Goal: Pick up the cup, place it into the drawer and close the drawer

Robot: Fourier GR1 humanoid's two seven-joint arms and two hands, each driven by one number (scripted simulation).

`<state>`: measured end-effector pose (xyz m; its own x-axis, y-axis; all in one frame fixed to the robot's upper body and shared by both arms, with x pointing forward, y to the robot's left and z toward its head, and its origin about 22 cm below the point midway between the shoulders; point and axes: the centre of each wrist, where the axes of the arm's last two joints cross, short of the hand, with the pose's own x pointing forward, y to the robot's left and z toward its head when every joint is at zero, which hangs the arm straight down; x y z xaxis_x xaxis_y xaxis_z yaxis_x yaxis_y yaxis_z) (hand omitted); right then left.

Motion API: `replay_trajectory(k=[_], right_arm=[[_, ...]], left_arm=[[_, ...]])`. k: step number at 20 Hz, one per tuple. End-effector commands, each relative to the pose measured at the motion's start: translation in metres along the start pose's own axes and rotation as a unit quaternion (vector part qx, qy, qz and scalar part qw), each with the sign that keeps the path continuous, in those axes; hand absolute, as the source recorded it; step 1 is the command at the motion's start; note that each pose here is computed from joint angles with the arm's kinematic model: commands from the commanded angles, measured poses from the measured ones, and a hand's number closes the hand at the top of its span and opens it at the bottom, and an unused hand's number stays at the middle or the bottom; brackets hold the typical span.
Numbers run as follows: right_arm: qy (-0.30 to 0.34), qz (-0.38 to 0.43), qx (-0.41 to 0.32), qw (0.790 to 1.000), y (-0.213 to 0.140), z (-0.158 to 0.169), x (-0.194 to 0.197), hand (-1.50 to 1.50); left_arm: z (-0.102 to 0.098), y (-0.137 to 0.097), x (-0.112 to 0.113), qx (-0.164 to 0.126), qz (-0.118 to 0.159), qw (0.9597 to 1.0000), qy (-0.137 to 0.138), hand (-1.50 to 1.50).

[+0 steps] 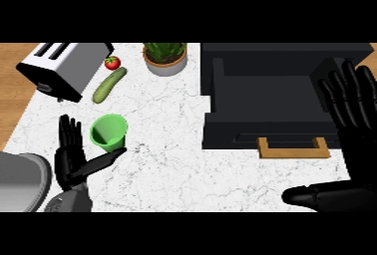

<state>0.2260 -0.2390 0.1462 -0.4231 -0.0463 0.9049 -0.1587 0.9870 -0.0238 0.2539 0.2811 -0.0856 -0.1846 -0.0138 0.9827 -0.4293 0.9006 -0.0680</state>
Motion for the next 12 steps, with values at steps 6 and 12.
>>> replay_trajectory(k=[6, 12], right_arm=[[0.002, 0.001, 0.013, 1.0, 0.018, 0.011, -0.007, -1.5], [-0.004, 0.001, 0.003, 1.0, 0.002, -0.002, 0.005, -1.5]], left_arm=[[0.006, 0.017, -0.028, 0.014, -0.006, 0.9998, 0.014, -1.5], [0.009, 0.027, -0.052, 0.003, 0.005, 0.9997, 0.026, -1.5]])
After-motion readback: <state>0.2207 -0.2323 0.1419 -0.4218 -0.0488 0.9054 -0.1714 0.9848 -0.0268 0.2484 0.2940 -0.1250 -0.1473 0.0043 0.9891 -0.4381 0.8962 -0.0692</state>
